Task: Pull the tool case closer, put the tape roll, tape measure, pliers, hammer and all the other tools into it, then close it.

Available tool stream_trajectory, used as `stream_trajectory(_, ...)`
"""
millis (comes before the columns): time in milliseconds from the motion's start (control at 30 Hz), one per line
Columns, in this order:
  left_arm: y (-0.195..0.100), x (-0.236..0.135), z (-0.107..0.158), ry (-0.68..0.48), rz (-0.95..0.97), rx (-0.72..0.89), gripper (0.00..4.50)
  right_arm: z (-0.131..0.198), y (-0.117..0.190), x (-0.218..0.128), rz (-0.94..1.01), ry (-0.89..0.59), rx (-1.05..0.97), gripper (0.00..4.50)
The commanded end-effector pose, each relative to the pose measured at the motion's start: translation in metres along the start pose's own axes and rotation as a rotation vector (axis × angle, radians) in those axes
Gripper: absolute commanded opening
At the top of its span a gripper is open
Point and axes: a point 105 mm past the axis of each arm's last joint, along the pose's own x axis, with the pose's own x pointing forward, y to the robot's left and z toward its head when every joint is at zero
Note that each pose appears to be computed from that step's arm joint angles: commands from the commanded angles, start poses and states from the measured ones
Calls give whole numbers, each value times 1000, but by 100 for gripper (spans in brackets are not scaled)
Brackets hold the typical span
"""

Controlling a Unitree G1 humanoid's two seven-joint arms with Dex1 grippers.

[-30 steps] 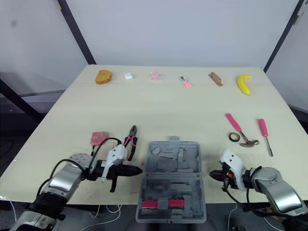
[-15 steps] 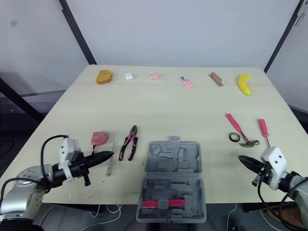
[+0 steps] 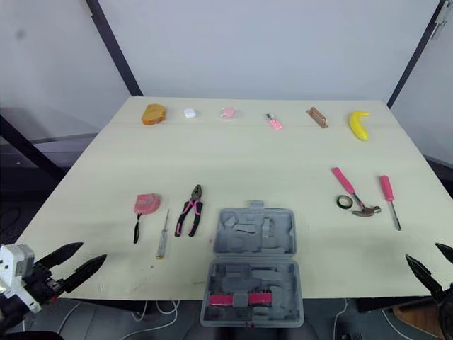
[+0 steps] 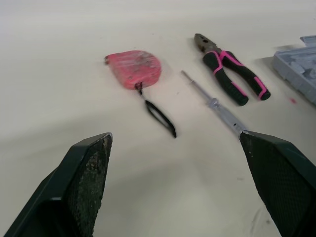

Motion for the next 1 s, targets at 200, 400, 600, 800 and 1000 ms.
stream_trajectory(200,5,-12,2,-32,-1,9,450,-4,-22,-30,-90,-20,37,445)
stream_trajectory(400,-1,-3,8,-50,-50,19,450,0,-19,-24,-34,15,27,445)
stream_trajectory(600,-15,16,27,-79,-149,37,450,20,0,8,118,50,-58,445)
stream_trajectory(800,-48,48,60,-152,-361,83,450,39,13,56,173,100,-185,445)
stream_trajectory(1000,-84,70,88,-191,-558,111,450,65,41,100,326,214,-220,445)
